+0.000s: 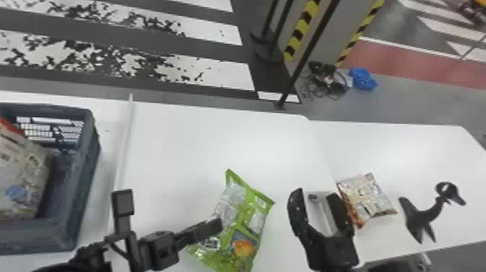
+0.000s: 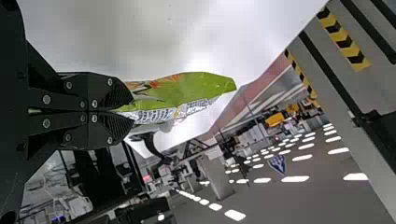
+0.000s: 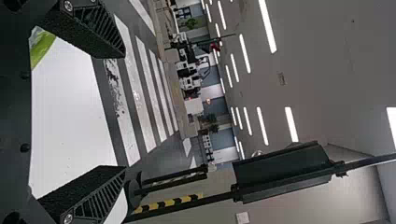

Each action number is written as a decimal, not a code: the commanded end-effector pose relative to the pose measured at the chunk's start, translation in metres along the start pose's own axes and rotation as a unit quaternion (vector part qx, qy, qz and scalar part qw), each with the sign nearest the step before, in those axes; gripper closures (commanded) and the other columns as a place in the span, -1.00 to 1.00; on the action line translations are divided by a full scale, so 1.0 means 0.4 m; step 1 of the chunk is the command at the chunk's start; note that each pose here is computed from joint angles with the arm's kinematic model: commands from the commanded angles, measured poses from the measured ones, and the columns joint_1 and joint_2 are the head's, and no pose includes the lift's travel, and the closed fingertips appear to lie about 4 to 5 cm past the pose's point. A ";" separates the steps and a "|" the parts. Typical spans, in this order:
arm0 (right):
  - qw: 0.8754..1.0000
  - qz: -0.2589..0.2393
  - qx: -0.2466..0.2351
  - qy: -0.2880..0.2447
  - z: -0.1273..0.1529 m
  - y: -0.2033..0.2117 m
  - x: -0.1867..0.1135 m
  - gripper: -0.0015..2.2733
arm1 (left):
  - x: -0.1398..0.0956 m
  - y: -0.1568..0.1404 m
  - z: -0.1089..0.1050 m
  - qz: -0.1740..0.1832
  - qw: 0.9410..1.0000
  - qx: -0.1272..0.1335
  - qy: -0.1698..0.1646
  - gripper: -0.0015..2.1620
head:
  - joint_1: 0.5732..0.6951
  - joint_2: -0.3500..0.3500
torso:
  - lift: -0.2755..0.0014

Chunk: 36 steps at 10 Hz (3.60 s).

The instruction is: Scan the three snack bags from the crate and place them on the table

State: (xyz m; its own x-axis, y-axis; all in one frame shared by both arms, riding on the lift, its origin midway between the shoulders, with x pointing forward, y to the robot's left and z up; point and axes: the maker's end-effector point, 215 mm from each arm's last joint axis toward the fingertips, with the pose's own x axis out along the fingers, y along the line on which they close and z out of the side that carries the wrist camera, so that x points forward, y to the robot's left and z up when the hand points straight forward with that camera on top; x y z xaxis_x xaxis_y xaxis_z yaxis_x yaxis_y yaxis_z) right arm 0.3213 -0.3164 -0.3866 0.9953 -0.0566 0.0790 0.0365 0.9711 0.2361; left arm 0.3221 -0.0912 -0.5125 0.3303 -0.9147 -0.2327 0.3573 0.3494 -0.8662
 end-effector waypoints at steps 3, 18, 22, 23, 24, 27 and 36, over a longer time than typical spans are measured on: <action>1.000 -0.002 0.001 -0.013 0.018 0.000 -0.015 -0.93 | 0.084 0.134 -0.055 0.084 0.991 0.091 0.053 0.49 | 1.00 -1.00 | 0.72; 1.000 0.012 -0.008 0.024 -0.061 0.016 0.008 -0.93 | -0.566 -0.013 0.418 0.292 0.864 0.308 -0.272 -0.93 | 1.00 -0.89 | 0.72; 0.996 0.034 -0.006 0.078 -0.156 0.048 -0.036 -0.92 | -0.755 0.034 0.414 0.335 0.843 0.295 -0.300 -0.93 | 1.00 -0.53 | 0.72; 0.995 0.044 0.000 0.093 -0.187 0.069 -0.060 -0.86 | -0.796 0.049 0.407 0.341 0.842 0.287 -0.302 -0.93 | 1.00 -0.40 | 0.72; 0.993 0.054 0.005 0.109 -0.217 0.090 -0.091 -0.58 | -0.819 0.056 0.411 0.344 0.841 0.285 -0.305 -0.93 | 1.00 -0.25 | 0.72; 0.981 0.096 0.031 0.167 -0.337 0.201 -0.153 0.91 | -0.853 0.079 0.397 0.343 0.845 0.274 -0.305 -0.93 | 1.00 0.11 | 0.72; 0.947 0.128 0.054 0.290 -0.561 0.292 -0.284 0.97 | -0.829 0.107 0.377 0.330 0.856 0.265 -0.297 -0.93 | 1.00 0.64 | 0.72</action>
State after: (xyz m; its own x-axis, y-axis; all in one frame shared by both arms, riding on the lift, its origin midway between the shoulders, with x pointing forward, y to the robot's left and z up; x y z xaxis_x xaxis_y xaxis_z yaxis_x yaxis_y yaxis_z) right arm 0.2346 -0.1446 -0.5823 0.8577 0.3435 -0.3825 -0.1927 0.9046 0.3803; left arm 0.3587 0.2577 -0.4052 0.9426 -0.2730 -0.1925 0.2157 0.9375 -0.2732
